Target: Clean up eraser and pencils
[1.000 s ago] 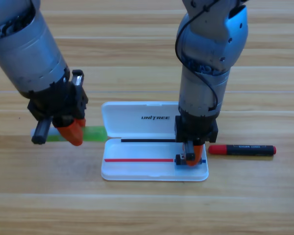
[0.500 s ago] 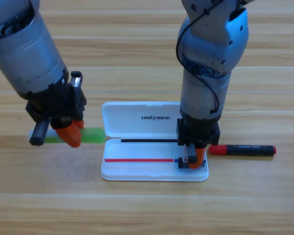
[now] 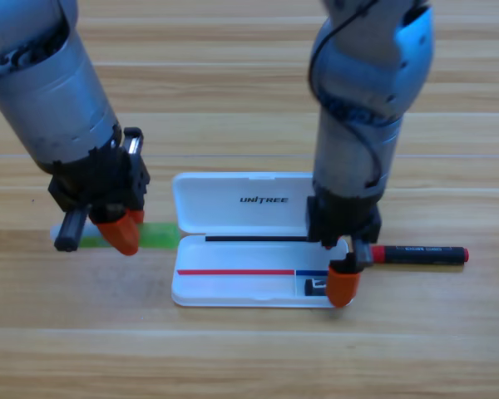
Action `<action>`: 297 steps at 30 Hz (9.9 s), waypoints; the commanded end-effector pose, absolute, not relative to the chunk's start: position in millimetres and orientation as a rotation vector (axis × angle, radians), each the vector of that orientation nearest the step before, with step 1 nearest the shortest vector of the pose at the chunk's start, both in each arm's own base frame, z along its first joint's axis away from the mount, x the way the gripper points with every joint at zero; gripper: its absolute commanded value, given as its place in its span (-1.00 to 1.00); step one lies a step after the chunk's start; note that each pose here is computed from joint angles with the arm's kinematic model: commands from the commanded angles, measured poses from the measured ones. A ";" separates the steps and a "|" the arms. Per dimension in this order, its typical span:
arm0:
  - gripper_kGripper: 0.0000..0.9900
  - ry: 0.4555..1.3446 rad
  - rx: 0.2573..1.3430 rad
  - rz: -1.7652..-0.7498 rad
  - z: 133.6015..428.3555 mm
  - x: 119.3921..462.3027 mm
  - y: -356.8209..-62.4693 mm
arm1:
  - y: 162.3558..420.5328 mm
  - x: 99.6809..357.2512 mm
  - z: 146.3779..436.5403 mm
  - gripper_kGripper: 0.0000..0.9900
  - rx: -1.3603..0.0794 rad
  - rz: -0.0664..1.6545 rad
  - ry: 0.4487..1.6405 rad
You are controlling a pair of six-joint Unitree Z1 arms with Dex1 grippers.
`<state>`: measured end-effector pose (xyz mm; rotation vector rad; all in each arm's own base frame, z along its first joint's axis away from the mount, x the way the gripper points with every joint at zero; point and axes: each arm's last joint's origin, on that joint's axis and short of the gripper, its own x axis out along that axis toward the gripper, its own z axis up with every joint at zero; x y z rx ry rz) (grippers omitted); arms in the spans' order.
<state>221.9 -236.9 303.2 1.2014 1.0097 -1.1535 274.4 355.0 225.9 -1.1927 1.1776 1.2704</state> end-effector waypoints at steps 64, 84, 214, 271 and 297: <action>1.00 1.118 1.264 -1.214 217.9 252.9 -345.7 | 257.2 323.1 169.9 -1.00 -1.251 1.221 1.230; 1.00 0.806 0.995 -0.955 389.4 191.5 -197.7 | 261.2 263.4 280.9 -1.00 -1.214 1.255 1.127; -1.00 0.742 0.550 -1.261 171.5 371.0 -183.9 | 212.6 132.8 415.3 0.94 -0.541 1.501 0.618; -1.00 0.772 0.672 -1.380 189.6 283.0 -225.6 | 218.5 134.7 407.6 0.94 -0.531 1.523 0.648; -1.00 0.766 0.710 -1.407 168.5 266.2 -232.5 | 220.1 135.9 403.4 0.94 -0.533 1.523 0.665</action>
